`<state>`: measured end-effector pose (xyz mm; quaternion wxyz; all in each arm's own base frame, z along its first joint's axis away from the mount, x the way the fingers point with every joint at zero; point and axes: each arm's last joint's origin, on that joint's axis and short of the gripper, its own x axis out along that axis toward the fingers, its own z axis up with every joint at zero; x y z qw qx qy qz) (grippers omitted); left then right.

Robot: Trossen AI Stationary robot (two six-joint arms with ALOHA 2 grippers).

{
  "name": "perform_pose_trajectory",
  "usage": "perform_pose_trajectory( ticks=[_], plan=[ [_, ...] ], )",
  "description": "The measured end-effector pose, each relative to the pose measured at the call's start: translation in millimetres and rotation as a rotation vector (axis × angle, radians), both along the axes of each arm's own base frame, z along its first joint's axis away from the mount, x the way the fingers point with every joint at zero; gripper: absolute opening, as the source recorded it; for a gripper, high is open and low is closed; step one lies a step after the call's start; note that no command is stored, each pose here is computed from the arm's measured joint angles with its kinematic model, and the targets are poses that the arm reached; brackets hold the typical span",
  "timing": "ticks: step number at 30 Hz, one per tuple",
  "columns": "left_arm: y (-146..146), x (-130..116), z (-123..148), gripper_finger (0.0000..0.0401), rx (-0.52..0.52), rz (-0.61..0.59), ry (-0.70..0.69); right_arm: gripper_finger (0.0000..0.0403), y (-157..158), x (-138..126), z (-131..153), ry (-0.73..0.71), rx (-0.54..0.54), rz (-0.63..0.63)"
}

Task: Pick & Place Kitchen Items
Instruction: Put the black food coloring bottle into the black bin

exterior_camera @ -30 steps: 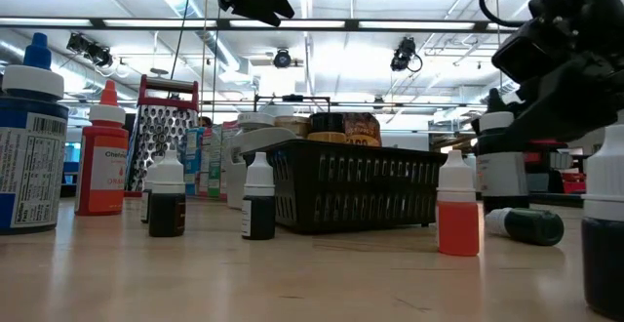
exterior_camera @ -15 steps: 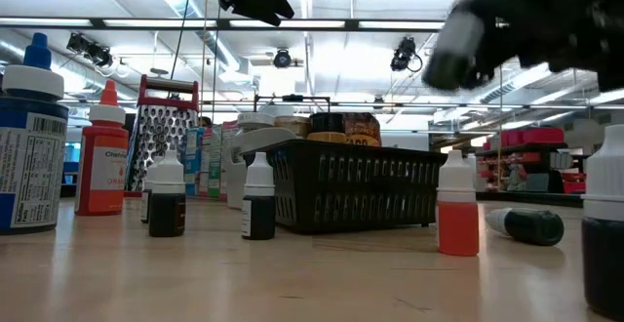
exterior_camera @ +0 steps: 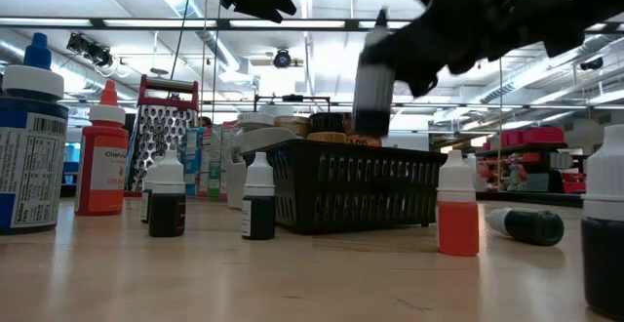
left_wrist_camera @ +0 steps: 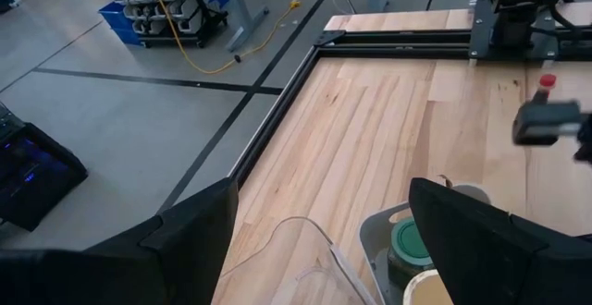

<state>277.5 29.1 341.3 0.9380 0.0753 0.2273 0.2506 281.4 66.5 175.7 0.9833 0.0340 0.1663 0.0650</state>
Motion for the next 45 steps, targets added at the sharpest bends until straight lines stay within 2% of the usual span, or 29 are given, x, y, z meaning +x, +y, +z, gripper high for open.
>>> perform_pose_trajectory(
  ticks=[11, 19, 36, 45],
  plan=[
    [0, 0, 0, 0.0327, 0.000, 0.000, 0.000, 0.0157, 0, 11, -40, 0.143, 0.015, -0.086],
    [0, 0, 0, 0.0327, 0.000, 0.000, 0.000, 0.0157, -3, 11, -41, 0.135, -0.071, -0.140],
    [0, 0, 0, 0.0327, 0.000, 0.000, 0.000, 0.0159, -11, 14, -47, 0.163, -0.015, -0.181],
    [0, 0, 0, 0.0327, 0.000, 0.000, 0.000, 0.0197, -12, 13, -48, 0.166, -0.007, -0.217]
  ],
)
